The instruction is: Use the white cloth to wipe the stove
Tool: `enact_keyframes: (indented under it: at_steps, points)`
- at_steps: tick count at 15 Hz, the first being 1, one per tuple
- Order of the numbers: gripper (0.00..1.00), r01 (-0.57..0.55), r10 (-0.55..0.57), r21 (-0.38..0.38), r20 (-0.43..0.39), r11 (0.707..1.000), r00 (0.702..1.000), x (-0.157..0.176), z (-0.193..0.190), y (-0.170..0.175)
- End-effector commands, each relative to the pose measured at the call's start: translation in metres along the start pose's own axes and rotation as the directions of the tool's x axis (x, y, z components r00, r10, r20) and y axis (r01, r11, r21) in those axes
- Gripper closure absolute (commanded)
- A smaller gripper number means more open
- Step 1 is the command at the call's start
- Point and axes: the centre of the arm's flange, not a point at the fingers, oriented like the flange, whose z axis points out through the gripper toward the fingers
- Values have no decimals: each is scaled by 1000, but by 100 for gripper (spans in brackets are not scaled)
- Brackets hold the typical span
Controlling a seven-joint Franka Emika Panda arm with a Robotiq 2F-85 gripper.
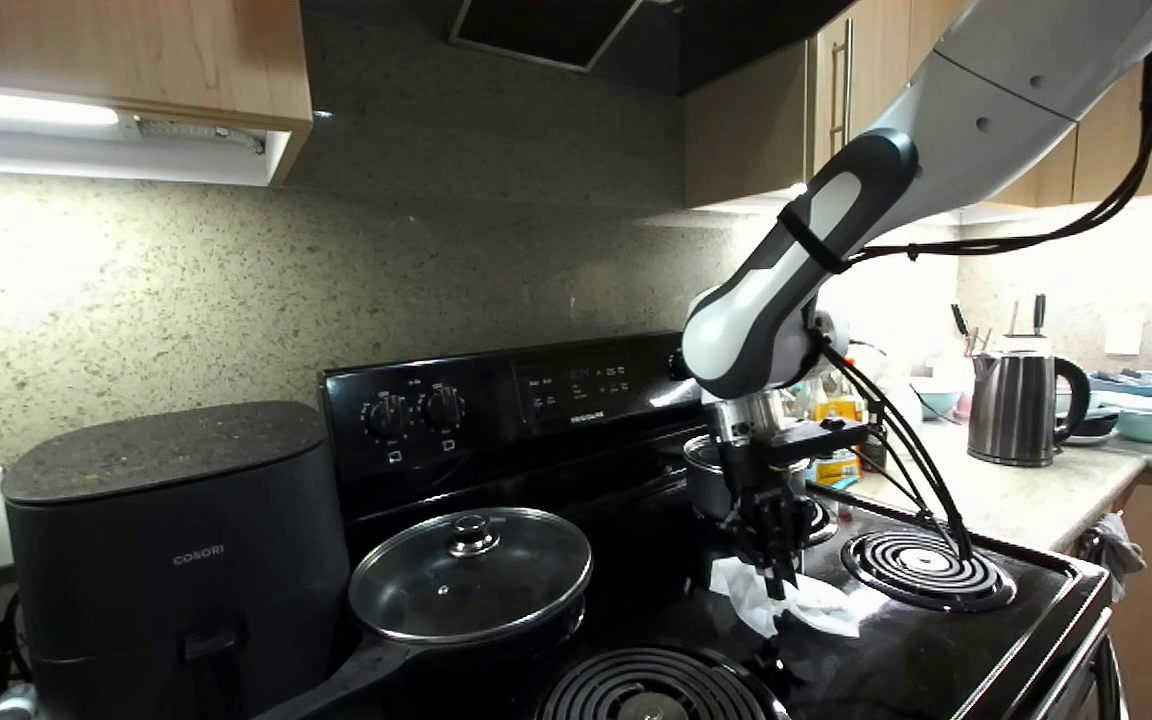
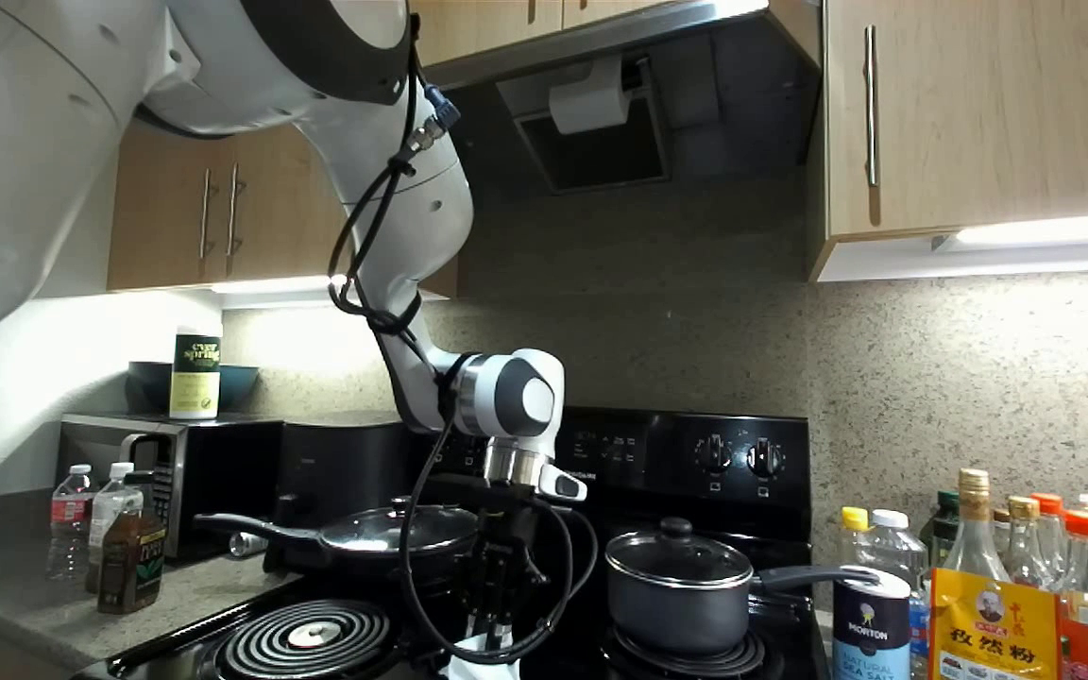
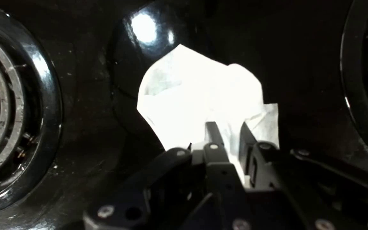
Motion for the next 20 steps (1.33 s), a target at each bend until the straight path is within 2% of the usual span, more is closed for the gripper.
enact_keyframes:
  at_steps: [1,4,8,9,11,14,15,18,19,20]
  points:
    - [49,-24,24,-20,-32,1000,999,-11,-2,1]
    - [30,-28,26,-22,-76,999,997,-15,-15,0]
    - [4,-30,27,-14,-195,999,980,-24,-47,0]
    - [2,-32,28,-13,-220,999,975,-26,-54,1]
    - [0,-62,40,-100,-209,993,977,-25,-54,3]
    - [0,-107,80,-93,-254,990,964,-32,-62,8]
    - [0,-70,51,-79,-217,994,975,-15,-59,5]
    - [0,-74,55,-80,-218,994,974,-15,-59,5]
    - [0,-85,59,-146,-171,986,984,-10,-48,5]
    - [0,-92,62,-161,-183,983,981,-13,-50,6]
